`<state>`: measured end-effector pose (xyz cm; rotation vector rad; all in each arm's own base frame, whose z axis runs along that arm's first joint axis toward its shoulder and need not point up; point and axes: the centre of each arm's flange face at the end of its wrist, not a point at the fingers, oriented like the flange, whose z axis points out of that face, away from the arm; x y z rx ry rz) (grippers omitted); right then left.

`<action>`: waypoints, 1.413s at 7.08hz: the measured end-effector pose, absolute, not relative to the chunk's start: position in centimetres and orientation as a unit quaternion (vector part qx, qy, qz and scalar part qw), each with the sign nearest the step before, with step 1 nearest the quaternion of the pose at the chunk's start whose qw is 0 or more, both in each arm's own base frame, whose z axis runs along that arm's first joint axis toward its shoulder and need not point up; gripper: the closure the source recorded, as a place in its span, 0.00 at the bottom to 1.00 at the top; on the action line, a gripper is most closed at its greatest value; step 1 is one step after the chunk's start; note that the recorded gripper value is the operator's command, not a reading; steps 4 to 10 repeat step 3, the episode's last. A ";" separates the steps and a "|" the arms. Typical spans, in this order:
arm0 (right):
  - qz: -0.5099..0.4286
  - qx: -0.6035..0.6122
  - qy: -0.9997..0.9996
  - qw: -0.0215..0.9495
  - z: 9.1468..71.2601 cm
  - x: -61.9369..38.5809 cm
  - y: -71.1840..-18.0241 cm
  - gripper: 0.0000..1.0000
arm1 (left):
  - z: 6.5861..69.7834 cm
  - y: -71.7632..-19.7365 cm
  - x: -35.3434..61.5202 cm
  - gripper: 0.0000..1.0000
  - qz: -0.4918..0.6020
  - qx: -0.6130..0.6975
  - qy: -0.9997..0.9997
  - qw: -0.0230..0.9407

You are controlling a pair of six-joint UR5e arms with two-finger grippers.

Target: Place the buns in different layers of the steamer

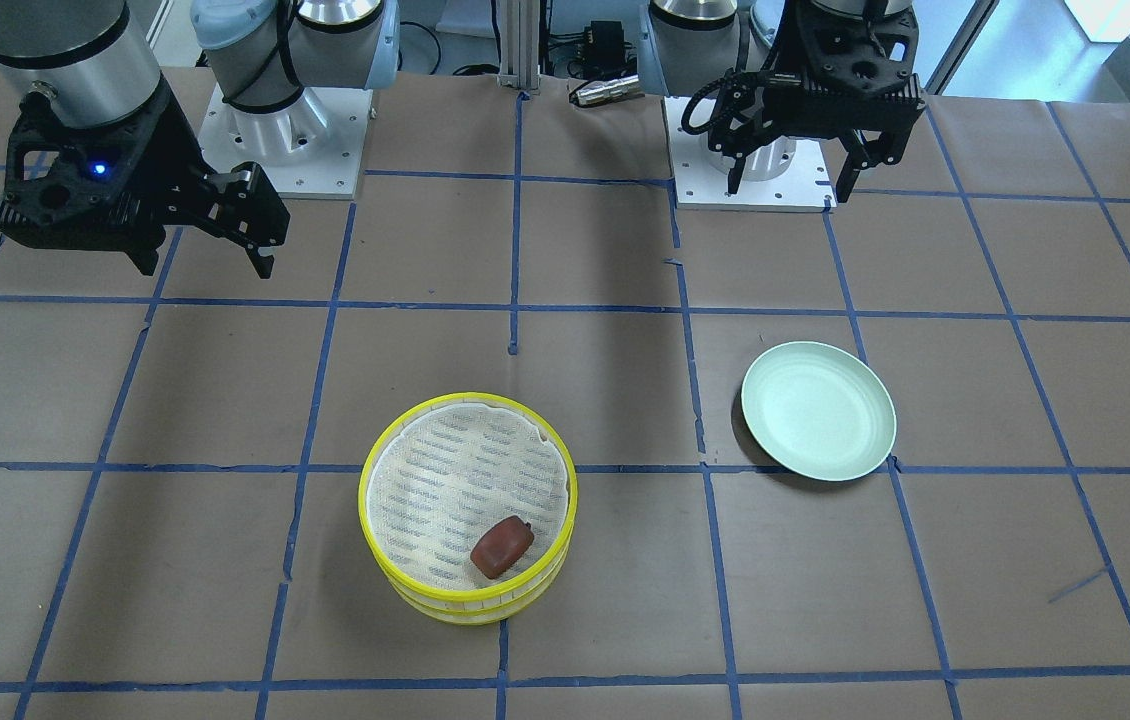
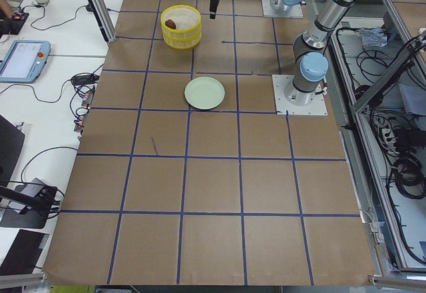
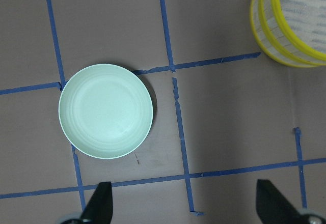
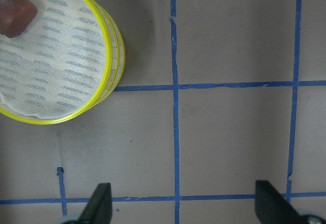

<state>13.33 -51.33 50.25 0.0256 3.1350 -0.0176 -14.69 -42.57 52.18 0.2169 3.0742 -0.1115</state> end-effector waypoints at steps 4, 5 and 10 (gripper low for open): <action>-0.004 0.007 1.000 0.003 50.1 13.3 -51.4 0.01 | 51.7 -42.1 -14.7 0.00 -0.020 0.072 0.997 0.026; -0.004 0.007 1.000 0.003 50.1 13.3 -51.4 0.01 | 51.7 -42.1 -14.7 0.00 -0.020 0.072 0.997 0.026; -0.004 0.007 1.000 0.003 50.1 13.3 -51.4 0.01 | 51.7 -42.1 -14.7 0.00 -0.020 0.072 0.997 0.026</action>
